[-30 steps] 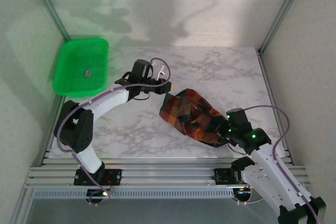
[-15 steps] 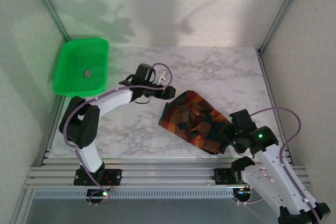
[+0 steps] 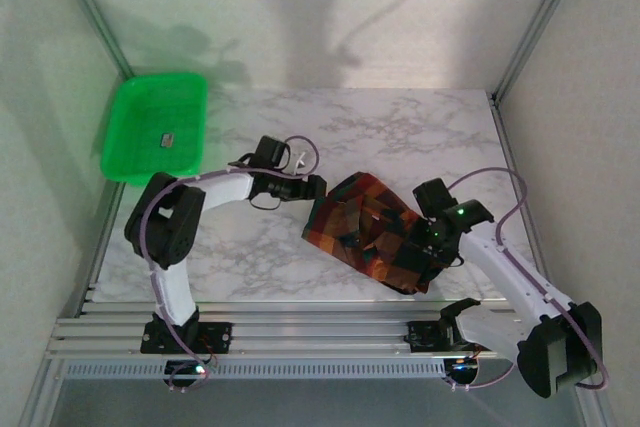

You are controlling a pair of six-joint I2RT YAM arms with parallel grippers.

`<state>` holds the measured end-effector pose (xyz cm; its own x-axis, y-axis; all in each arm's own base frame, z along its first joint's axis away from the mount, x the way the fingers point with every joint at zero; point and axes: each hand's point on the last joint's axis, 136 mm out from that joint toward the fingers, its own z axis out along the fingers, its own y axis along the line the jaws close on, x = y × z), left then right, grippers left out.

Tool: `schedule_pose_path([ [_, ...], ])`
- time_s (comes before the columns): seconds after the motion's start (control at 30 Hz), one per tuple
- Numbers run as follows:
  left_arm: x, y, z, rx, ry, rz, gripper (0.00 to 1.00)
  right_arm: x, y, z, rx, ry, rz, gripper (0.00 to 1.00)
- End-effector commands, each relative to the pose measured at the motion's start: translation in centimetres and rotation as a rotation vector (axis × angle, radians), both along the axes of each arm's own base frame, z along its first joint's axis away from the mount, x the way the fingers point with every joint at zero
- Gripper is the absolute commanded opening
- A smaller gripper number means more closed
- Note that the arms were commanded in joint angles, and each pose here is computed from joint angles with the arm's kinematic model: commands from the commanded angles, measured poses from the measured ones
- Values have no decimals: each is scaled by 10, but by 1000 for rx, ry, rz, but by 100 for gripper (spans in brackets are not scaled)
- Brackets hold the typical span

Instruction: Fold and stack the long sleeve shirts

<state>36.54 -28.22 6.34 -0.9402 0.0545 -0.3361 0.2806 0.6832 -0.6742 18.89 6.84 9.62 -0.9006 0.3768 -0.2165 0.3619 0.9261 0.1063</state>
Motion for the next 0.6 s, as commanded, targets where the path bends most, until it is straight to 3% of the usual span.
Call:
schedule_pose_path([
  [0.0, 1, -13, -1, -10, 5, -31, 79, 11, 1, -4, -16, -46, 29, 59],
  [0.27, -9, -21, 2, -66, 20, -76, 73, 12, 2, -24, -21, -10, 34, 51],
  [0.4, -23, -30, 2, -90, 40, -139, 66, 11, 1, -30, -18, -6, 16, 46],
  [0.47, -30, -35, -4, -82, 59, -171, 59, 12, 1, -32, -19, -6, 9, 44],
  [0.57, -30, -36, -5, -66, 47, -176, 37, 15, 1, -31, -14, -19, -3, 35],
])
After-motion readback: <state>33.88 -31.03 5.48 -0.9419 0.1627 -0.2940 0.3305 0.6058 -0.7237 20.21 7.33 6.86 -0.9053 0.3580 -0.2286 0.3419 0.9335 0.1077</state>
